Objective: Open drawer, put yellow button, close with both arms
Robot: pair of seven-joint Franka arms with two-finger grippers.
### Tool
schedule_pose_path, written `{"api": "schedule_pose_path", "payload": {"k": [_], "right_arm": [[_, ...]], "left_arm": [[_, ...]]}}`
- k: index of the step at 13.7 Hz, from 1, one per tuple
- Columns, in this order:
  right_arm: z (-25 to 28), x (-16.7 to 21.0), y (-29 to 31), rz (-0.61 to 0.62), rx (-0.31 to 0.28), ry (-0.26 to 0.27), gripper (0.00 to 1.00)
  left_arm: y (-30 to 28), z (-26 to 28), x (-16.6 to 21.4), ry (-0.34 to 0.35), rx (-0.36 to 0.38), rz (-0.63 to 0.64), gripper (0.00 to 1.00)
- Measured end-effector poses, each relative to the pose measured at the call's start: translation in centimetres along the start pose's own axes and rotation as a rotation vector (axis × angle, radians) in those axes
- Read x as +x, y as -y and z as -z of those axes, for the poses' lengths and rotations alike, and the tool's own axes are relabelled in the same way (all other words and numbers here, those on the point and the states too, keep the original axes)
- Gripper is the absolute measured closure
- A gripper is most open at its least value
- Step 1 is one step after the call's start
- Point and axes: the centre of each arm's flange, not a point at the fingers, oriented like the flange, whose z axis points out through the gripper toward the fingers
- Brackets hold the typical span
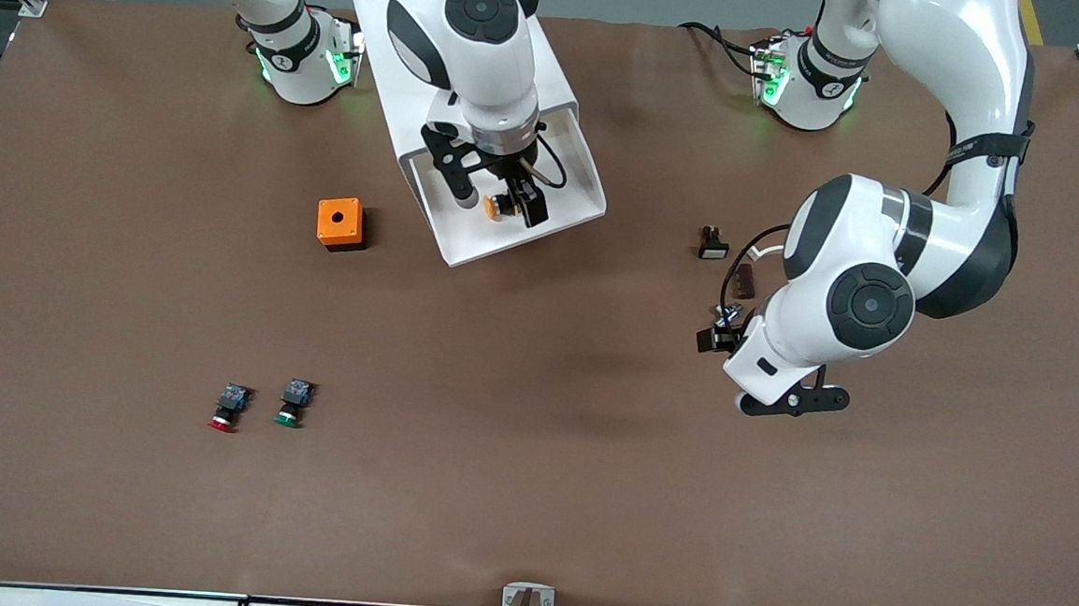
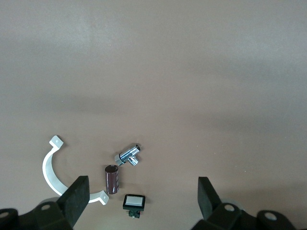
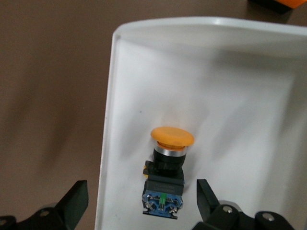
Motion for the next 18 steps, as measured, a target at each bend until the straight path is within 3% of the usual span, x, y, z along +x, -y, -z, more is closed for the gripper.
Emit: {"api": "schedule_pose_path", "payload": {"k": [8, 14, 18], "right_arm": [[8.7, 16.6, 2.2, 0.280, -0.082, 0.005, 0.00], [10.1, 31.4, -0.9, 0.543, -0.149, 0.067, 0.00], [14.0, 43.1, -6.0, 0.732, -0.146, 0.115, 0.00]], "left_arm": [[-4.1, -1.4, -2.5, 0.037, -0.009, -0.080, 0.01], [-11.0, -3.1, -7.4, 0.064, 0.005, -0.192, 0.00], [-17.2, -5.0, -11.1, 0.017, -0.012, -0.099, 0.00]]}}
